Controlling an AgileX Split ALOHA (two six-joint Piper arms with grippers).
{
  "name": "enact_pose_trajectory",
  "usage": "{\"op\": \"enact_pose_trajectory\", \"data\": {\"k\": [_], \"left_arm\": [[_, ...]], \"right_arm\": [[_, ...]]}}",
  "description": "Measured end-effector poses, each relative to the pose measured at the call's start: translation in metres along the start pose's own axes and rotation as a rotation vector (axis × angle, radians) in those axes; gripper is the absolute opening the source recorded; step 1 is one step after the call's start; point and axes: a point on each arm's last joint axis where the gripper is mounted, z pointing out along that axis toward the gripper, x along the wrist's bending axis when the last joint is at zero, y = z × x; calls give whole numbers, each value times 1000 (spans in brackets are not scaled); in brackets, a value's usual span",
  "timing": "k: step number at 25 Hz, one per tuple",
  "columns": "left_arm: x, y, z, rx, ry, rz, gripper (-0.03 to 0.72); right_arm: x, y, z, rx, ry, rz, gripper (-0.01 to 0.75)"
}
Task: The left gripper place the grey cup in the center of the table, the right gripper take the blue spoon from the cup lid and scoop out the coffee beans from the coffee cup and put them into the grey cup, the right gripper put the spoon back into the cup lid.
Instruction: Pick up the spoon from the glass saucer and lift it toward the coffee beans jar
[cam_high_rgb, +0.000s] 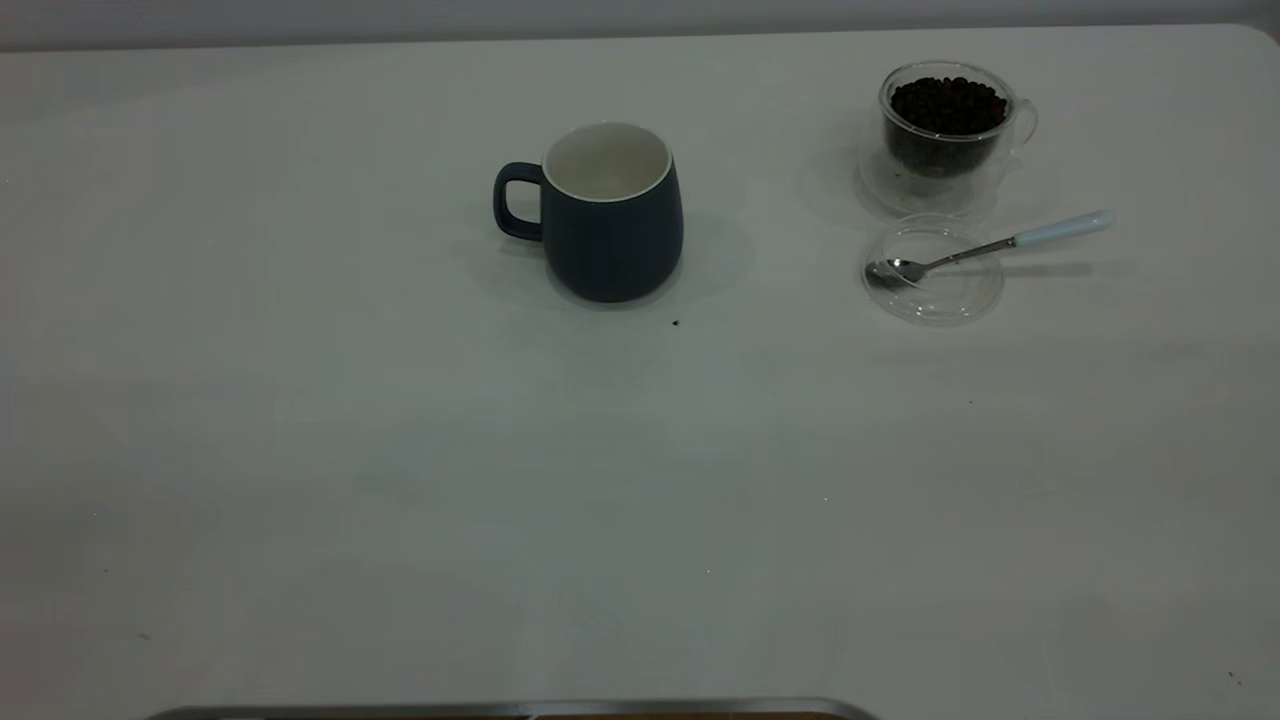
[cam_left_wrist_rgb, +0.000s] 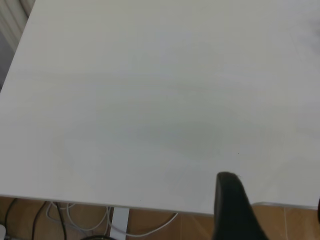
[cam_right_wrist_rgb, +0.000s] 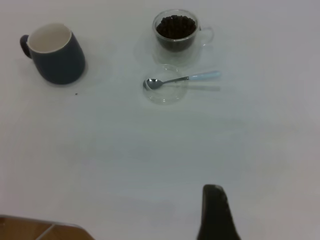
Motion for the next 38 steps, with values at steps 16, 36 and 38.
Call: {"op": "enact_pose_trajectory", "data": {"k": [16, 36, 38], "left_arm": [[0, 0, 0, 0, 0, 3, 473], [0, 0, 0, 0, 0, 3, 473], [0, 0, 0, 0, 0, 1, 473]], "right_arm": [[2, 66, 109, 224, 42, 40, 619], [-78, 95, 349, 562, -4, 12, 592], [-96, 93, 366, 593, 29, 63, 592]]}}
